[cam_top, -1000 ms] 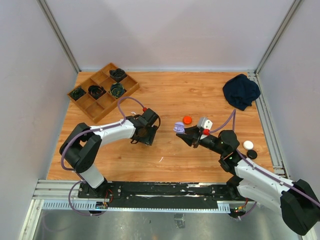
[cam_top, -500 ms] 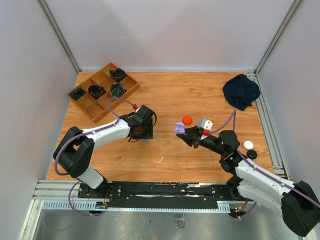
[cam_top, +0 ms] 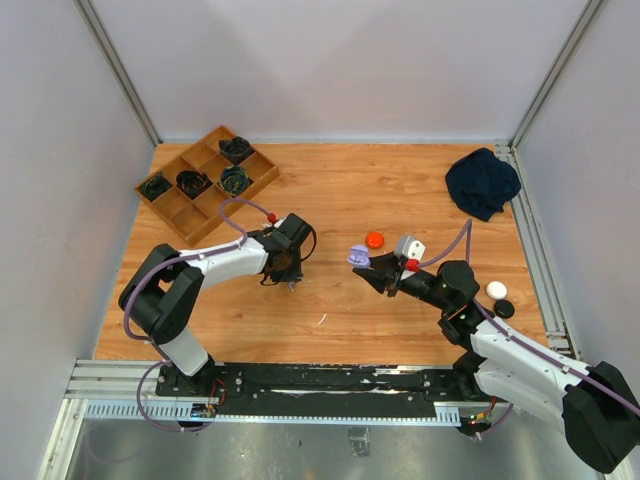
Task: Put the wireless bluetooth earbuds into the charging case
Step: Pick up the earbud from the center of the board, then place the earbud in the charging case, then adjust the earbud with the charging case.
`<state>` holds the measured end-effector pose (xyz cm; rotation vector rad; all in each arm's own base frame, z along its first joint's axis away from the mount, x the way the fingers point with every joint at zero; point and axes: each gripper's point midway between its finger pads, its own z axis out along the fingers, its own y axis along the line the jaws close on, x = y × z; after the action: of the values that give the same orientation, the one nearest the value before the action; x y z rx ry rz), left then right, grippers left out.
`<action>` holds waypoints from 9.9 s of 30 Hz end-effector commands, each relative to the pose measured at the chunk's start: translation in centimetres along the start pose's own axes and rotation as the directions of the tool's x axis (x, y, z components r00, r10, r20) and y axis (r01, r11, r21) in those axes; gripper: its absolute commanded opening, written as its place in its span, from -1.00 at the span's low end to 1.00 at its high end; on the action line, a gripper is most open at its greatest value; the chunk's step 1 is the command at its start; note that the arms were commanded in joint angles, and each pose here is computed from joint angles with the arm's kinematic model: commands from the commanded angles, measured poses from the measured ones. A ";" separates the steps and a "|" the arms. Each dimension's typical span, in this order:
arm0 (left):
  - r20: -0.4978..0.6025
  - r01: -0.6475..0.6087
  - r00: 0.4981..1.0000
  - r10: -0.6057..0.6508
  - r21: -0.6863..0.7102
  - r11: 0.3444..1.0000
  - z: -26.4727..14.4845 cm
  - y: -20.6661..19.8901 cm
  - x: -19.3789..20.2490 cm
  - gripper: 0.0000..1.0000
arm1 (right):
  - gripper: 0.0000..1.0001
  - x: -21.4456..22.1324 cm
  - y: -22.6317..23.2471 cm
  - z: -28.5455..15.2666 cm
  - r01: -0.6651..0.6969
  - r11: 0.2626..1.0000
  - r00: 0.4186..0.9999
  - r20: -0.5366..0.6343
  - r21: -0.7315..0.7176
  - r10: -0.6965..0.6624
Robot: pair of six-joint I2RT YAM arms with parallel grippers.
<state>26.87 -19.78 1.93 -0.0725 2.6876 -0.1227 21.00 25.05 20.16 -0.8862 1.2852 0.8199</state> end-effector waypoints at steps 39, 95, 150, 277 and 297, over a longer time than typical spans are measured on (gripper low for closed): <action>-0.080 -0.121 0.990 0.115 -0.081 0.989 0.3 1.4 2.1 -0.42 | -0.68 -0.5 -0.7 -0.1 0.014 1.000 1.000 0.017 0.014 -0.014; 0.869 -0.587 0.468 -0.160 0.440 0.680 -28.8 -12.1 -9.1 -0.68 | -0.68 -5.2 -1.7 3.7 0.009 0.999 0.983 0.181 -0.036 -0.003; 0.983 -0.812 0.167 -0.077 0.181 0.554 -28.3 -16.1 -6.6 -0.74 | -0.67 -7.3 -0.8 3.0 -0.009 0.998 0.973 0.230 -0.067 0.025; 0.932 -0.836 0.359 -0.041 0.341 0.429 -29.0 -17.0 -4.0 0.29 | -0.68 -4.8 -0.5 2.8 -0.021 0.997 0.979 0.199 -0.078 0.036; 0.749 -0.641 0.660 -0.057 0.600 0.478 -27.1 -11.9 -6.3 0.46 | -0.68 -3.3 -0.3 3.9 -0.053 0.991 0.987 0.147 -0.121 0.071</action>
<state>21.88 -29.05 29.03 0.6068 1.5150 -0.8984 22.20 28.55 22.39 -0.8619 1.1902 1.0019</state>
